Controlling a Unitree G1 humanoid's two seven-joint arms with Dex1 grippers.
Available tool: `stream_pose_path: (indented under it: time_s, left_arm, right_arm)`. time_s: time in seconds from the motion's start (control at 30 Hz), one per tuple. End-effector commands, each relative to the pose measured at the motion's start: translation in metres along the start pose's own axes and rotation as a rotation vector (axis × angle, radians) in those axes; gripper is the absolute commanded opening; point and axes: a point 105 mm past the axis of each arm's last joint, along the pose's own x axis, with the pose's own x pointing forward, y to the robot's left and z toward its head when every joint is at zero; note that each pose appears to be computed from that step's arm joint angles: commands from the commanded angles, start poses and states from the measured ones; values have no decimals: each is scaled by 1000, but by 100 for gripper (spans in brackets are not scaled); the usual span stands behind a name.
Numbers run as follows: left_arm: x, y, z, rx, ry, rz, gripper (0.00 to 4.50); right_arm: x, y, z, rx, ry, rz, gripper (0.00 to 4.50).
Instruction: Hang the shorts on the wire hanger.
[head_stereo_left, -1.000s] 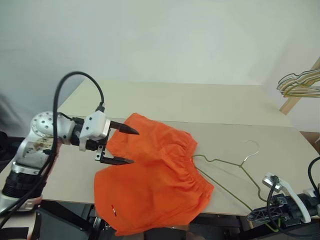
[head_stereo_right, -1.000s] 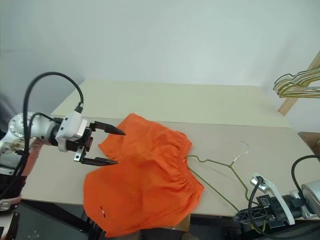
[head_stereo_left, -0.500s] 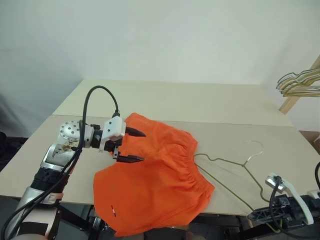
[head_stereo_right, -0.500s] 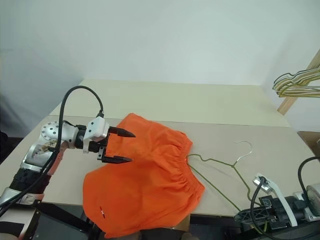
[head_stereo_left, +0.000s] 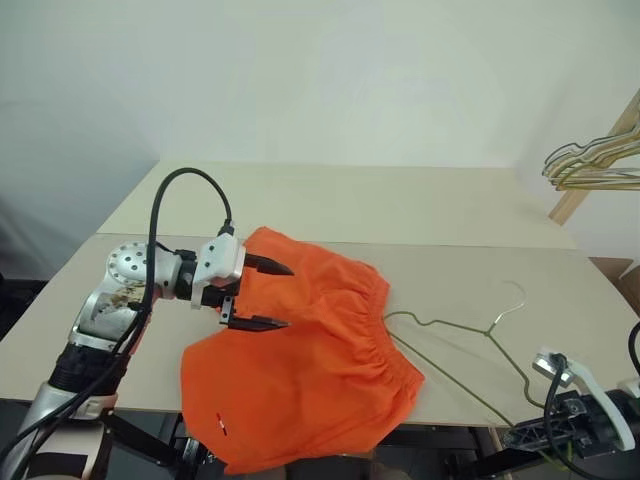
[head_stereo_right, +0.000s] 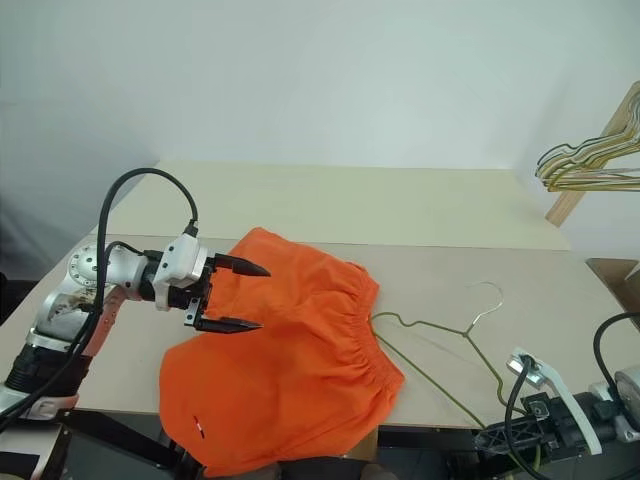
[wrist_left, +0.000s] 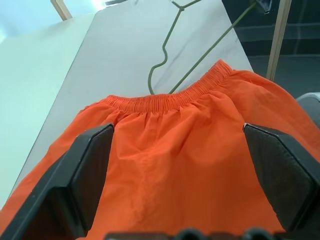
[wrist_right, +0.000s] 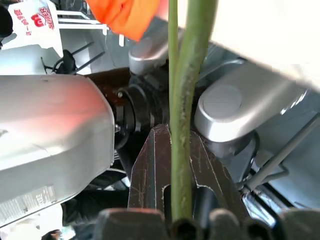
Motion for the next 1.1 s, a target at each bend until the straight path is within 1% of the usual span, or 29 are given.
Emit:
stream_pose_path:
  time_s: [0.03, 0.2, 0.33, 0.57, 0.77, 0.87, 1.0, 1.1]
  left_arm:
    - [-5, 0, 11, 37, -18, 12, 448]
    - [-7, 0, 12, 46, -5, 20, 448]
    - [-9, 0, 13, 53, 2, 26, 448]
    - [-12, -4, 12, 54, 9, 27, 448]
    - [-9, -1, 13, 66, 5, 26, 448]
    - [-8, 1, 13, 72, 3, 30, 448]
    - [-8, -1, 15, 77, 3, 32, 448]
    - [-10, -2, 14, 76, 10, 37, 448]
  right_arm:
    - [4, 5, 7, -36, 13, 38, 0]
    - [19, 1, 19, -44, 18, 50, 0]
    - [23, -3, 26, -7, -24, 47, 0]
    - [17, -3, 15, 36, -37, 39, 0]
    - [30, 6, 10, 9, 40, 82, 0]
    - [37, 8, 24, -13, 27, 96, 0]
    - [44, 1, 39, 10, -15, 79, 0]
    - [46, -2, 52, 51, -86, 83, 0]
